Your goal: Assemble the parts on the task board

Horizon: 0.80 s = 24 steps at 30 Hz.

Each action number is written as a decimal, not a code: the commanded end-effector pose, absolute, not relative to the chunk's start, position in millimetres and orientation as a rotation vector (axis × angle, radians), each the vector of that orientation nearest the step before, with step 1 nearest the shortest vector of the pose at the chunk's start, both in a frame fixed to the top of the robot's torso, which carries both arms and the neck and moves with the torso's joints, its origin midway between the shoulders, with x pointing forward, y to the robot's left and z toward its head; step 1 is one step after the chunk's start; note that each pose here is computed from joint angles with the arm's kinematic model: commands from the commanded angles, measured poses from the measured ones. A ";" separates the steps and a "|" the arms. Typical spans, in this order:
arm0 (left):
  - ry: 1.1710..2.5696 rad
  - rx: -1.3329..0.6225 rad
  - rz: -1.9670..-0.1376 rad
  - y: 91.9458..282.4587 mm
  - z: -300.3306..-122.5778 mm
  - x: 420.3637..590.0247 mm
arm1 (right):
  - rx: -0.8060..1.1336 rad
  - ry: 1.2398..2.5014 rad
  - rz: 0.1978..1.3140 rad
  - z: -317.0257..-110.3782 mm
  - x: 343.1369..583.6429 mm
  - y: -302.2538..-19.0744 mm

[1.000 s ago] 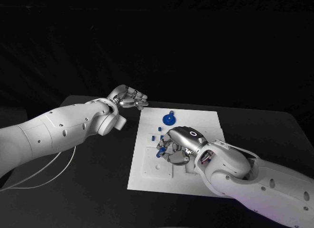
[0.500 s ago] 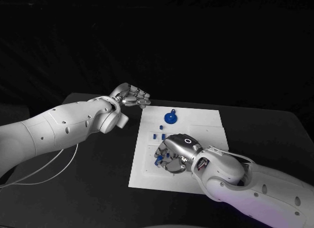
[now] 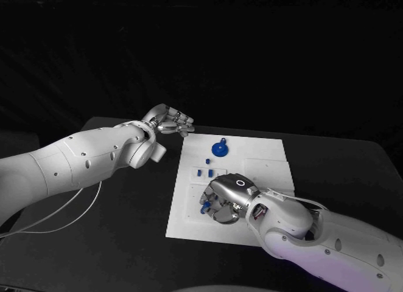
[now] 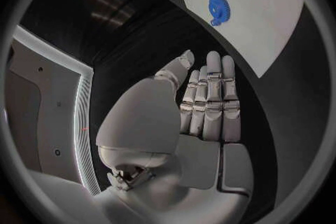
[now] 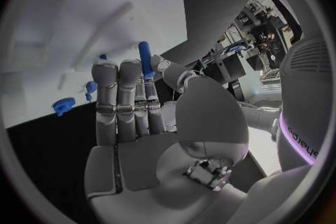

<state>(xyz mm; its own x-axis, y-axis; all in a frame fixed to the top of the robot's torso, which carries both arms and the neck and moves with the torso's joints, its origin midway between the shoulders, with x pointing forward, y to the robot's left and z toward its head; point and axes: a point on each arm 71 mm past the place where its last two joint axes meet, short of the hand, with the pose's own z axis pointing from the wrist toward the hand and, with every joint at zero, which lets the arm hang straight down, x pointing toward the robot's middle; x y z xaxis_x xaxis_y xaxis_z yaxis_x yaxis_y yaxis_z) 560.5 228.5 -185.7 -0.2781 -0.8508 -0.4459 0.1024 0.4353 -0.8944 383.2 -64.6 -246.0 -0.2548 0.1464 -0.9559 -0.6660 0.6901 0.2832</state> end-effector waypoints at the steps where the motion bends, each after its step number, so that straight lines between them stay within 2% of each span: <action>1: 1.583 -0.675 -1.091 226.2 -185.4 560.1 | -0.461 1.670 0.768 -249.6 383.3 -66.5; 24: 1.582 -0.679 -1.090 227.5 -185.5 560.3 | -0.468 1.670 0.729 -252.0 384.7 -69.8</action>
<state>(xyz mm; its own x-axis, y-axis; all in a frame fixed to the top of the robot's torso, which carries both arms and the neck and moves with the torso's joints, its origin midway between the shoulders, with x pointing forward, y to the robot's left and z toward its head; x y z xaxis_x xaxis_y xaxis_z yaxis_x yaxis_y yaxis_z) 560.6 229.5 -185.9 -0.2777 -0.8514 -0.4449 0.1001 0.4350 -0.8949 384.1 -68.1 -248.6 -0.2234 0.1188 -0.9675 -0.6605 0.7114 0.2398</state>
